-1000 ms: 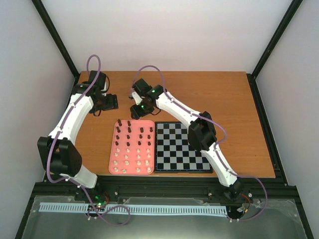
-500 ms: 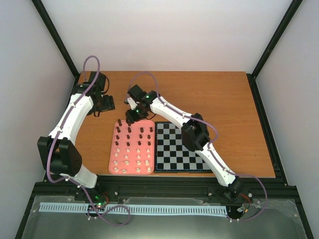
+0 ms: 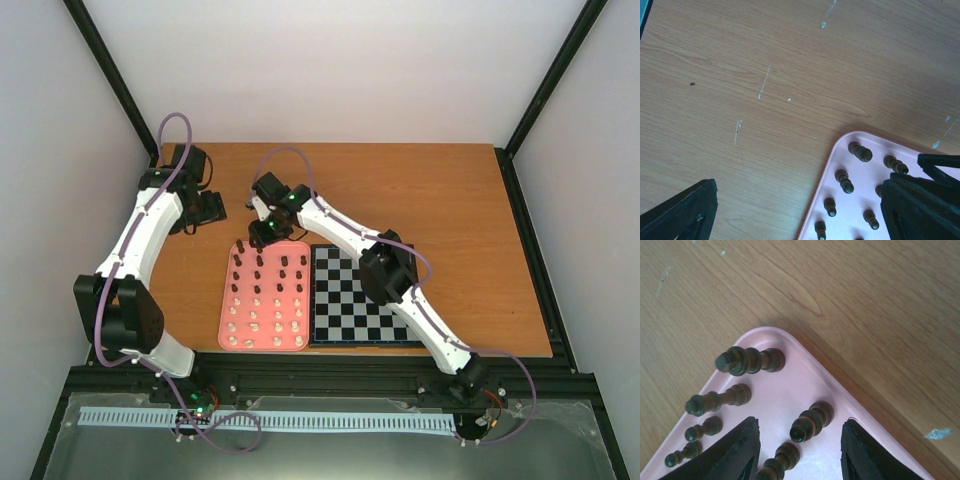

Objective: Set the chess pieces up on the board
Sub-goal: Pick up the chess piece from the storage box.

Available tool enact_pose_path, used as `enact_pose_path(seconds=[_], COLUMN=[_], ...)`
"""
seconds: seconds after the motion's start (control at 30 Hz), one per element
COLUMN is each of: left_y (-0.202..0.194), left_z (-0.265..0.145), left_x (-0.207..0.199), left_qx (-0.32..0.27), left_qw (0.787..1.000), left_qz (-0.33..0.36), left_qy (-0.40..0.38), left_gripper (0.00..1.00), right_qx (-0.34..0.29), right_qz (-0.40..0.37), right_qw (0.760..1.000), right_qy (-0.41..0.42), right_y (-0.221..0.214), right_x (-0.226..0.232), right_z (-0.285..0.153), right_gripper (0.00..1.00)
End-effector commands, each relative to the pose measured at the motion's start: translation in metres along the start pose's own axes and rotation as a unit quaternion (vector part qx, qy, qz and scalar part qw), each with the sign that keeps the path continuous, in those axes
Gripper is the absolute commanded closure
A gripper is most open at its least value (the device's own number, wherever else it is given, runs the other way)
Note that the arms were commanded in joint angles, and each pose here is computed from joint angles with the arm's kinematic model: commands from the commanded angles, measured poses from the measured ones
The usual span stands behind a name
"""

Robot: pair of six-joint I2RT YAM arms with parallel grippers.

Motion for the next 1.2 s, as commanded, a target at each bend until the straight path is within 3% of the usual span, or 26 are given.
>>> enact_pose_path(seconds=[0.0,0.77,0.97,1.07,1.17], left_y=[-0.002,-0.007,-0.007,-0.006,-0.006], left_z=[-0.005,-0.005,-0.004,-0.004,-0.006], left_x=[0.003,0.005,0.005,0.005,0.006], left_qx=[-0.002,-0.006,-0.005,-0.005,-0.007], left_qw=[1.0,1.0,1.0,1.0,1.0], left_qz=[-0.012,-0.008,-0.008,-0.007,-0.008], left_qy=[-0.006,-0.013,-0.014,-0.014,-0.013], left_gripper=[0.0,0.0,0.0,0.0,0.0], right_qx=[-0.004,0.004,0.007,0.006,0.004], right_qz=[-0.002,0.0,-0.001,-0.002,-0.006], right_qw=[1.0,1.0,1.0,1.0,1.0], right_qy=[-0.005,-0.007,-0.006,-0.007,-0.009], right_y=[0.001,-0.003,-0.004,-0.004,-0.002], right_x=[0.001,-0.004,-0.004,-0.003,-0.001], right_z=[0.009,0.023,0.024,0.021,0.015], right_gripper=[0.56,0.71,0.83,0.95,0.97])
Point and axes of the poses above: each gripper's point midway between its finger pads, its own z axis out along the fingers, its own x axis along the line the jaws close on, y = z × x, the point moved 4 cm from there along -z, back along the fingers, and after that the axes turned 7 degrees about z, right-handed, at the moved point
